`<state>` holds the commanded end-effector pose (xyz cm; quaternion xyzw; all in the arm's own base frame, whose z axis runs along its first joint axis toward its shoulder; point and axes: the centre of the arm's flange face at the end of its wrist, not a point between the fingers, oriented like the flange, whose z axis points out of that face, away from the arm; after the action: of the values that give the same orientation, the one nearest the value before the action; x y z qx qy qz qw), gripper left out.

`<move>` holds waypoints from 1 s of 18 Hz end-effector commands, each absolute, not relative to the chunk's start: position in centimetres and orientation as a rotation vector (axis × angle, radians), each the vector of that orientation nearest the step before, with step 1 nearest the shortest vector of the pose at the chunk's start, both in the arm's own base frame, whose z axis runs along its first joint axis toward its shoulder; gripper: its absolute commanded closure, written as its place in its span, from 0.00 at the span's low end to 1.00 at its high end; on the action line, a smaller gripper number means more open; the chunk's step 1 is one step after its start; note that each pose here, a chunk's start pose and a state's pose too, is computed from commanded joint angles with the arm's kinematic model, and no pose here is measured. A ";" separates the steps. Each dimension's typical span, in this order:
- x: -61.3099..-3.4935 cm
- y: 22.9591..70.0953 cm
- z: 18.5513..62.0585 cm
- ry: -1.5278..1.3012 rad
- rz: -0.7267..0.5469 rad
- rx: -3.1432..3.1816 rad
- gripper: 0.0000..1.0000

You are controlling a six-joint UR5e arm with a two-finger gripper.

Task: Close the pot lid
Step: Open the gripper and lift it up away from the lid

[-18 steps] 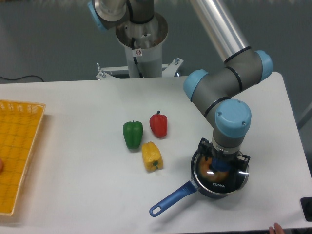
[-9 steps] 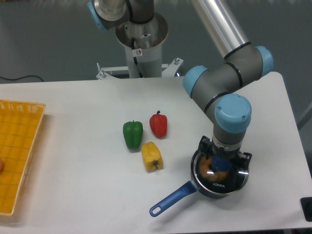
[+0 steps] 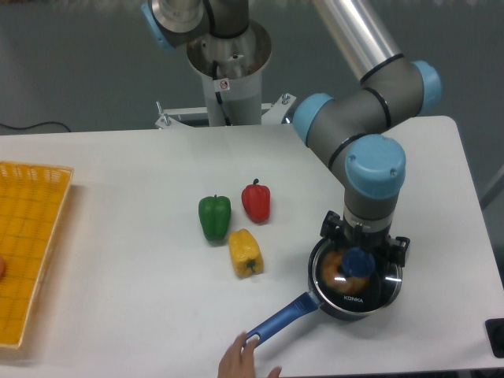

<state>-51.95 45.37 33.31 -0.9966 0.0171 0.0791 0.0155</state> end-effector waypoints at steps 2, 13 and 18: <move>-51.9 45.0 33.5 0.084 0.248 -3.103 0.00; -53.1 39.7 36.8 0.358 0.178 -3.132 0.00; -53.5 38.6 37.5 0.401 0.179 -3.129 0.00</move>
<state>-53.52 38.62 37.51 -0.9903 0.1269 0.0565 -0.0089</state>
